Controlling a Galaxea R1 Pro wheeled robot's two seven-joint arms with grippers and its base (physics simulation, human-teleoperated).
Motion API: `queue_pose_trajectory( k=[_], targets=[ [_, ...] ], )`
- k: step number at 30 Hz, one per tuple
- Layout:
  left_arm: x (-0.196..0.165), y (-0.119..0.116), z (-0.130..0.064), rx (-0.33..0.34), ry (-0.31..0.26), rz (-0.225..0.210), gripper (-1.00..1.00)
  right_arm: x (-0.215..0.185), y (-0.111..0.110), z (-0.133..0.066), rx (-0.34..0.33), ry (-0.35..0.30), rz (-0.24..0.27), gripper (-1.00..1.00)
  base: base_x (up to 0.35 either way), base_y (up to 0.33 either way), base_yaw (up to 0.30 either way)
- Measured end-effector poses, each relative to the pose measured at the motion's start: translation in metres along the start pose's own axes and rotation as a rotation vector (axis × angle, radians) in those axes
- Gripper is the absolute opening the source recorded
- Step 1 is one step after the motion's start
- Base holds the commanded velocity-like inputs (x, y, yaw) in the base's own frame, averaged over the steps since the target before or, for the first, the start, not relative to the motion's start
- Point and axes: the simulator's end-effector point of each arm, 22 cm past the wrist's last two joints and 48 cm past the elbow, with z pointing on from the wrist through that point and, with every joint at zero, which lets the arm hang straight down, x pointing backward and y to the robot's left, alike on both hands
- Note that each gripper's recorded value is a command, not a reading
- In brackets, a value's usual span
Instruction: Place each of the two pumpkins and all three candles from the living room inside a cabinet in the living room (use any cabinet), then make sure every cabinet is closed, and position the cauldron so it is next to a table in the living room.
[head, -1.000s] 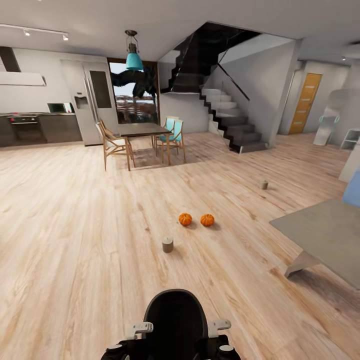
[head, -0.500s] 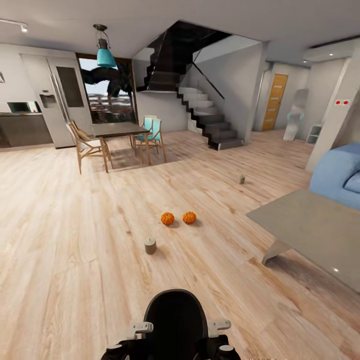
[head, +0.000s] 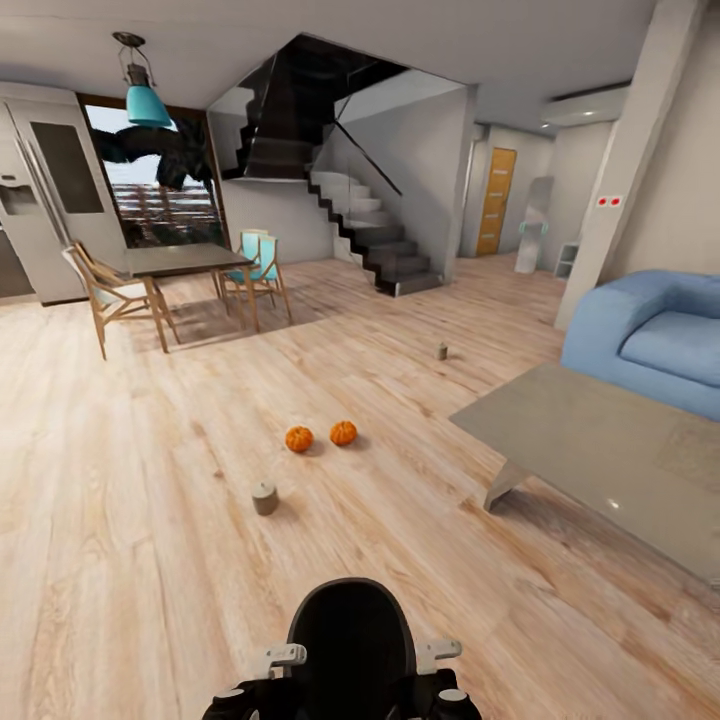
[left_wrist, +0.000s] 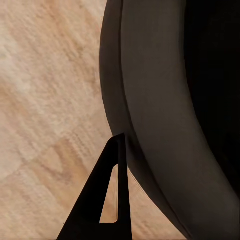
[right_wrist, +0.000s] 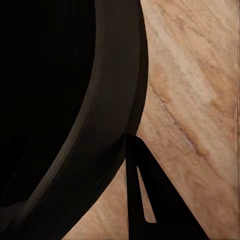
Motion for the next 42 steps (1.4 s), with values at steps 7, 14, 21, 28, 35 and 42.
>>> queue_pose_trajectory(
  k=[7,14,21,28,35,42],
  targets=[
    [0.002,0.0,0.001,0.0,0.004,-0.001,-1.0,0.002,0.0,0.001,0.0,0.004,0.0,-1.0,0.0,0.0,-0.277],
    [0.003,0.0,0.002,0.0,0.008,-0.001,-1.0,0.003,0.0,0.001,0.0,0.008,0.0,-1.0,0.0,0.0,-0.277],
    [0.005,0.001,0.002,-0.001,0.011,-0.002,-1.0,0.005,0.0,0.002,-0.001,0.011,0.0,-1.0,0.0,0.0,-0.277],
    [0.007,0.001,0.003,-0.001,0.015,-0.003,-1.0,0.007,0.0,0.003,-0.001,0.016,0.001,-1.0,0.0,0.0,-0.277],
    [0.009,0.001,0.004,-0.001,0.02,-0.004,-1.0,0.008,0.0,0.004,-0.001,0.02,0.001,-1.0,0.0,0.0,-0.276],
    [0.011,0.001,0.005,-0.002,0.024,-0.005,-1.0,0.01,0.0,0.005,-0.002,0.024,0.001,-1.0,0.0,0.0,-0.272]
  ],
)
